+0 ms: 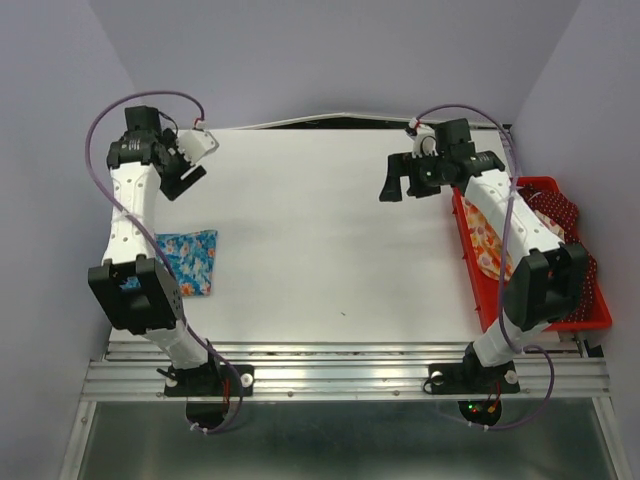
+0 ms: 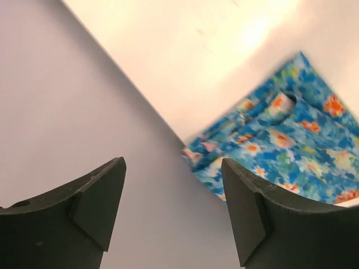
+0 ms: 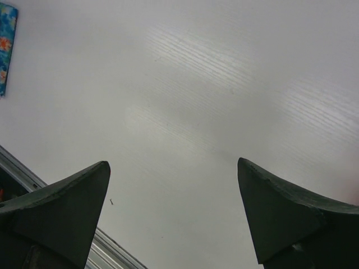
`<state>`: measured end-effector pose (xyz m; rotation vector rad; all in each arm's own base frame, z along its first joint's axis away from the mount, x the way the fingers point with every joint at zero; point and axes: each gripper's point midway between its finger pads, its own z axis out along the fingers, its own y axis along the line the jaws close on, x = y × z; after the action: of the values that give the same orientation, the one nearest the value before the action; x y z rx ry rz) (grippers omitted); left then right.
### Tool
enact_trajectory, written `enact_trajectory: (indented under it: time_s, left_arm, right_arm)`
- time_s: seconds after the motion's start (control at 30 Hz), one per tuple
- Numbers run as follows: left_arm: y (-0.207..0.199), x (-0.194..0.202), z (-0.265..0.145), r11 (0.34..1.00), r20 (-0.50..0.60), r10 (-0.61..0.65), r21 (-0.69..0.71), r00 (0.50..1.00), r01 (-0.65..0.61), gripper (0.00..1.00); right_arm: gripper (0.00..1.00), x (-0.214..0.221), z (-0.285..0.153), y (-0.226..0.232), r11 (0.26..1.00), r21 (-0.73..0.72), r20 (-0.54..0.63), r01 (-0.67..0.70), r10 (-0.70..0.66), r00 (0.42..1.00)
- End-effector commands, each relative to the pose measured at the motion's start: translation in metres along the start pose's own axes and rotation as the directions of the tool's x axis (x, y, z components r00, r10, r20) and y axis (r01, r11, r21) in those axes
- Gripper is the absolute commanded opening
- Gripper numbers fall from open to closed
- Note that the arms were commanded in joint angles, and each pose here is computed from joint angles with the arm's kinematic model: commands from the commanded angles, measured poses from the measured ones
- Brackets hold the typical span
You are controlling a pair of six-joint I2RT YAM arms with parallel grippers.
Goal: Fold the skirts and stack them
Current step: Neatly place the folded skirt to the corner, then grab the skirt from the pile
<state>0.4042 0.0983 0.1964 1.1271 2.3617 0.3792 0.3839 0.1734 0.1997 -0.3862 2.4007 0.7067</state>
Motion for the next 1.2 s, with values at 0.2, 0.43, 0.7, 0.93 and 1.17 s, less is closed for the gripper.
enact_trajectory:
  time_s: [0.2,0.43,0.7,0.93,1.17]
  left_arm:
    - [0.05,-0.101,-0.213,0.858,0.587,-0.216,-0.267,0.78,0.439,0.99]
    - [-0.022,-0.073,-0.196,0.842,0.585,-0.383,-0.097,0.715,0.531,0.99]
    - [-0.082,-0.072,-0.193,0.946,0.623,-0.244,-0.015,0.743,0.323,0.99]
    - [-0.094,-0.077,-0.169,0.946,0.592,-0.305,0.098,0.746,0.309,0.99]
    - [-0.086,-0.078,-0.166,0.93,0.576,-0.343,0.099,0.742,0.353,0.99]
  right_arm:
    - [1.0,-0.026,-0.087,-0.033,0.945,0.284,0.126,0.16,-0.202,0.971]
    - [1.0,0.015,-0.13,-0.134,0.836,0.544,0.007,0.062,-0.079,0.997]
    - [1.0,0.038,-0.215,-0.227,0.657,0.742,-0.15,0.135,-0.034,0.988]
    - [0.94,0.093,-0.177,-0.274,0.63,0.74,-0.337,0.234,0.047,0.94]
    - [0.39,0.105,-0.169,-0.282,0.625,0.728,-0.382,0.282,0.028,0.924]
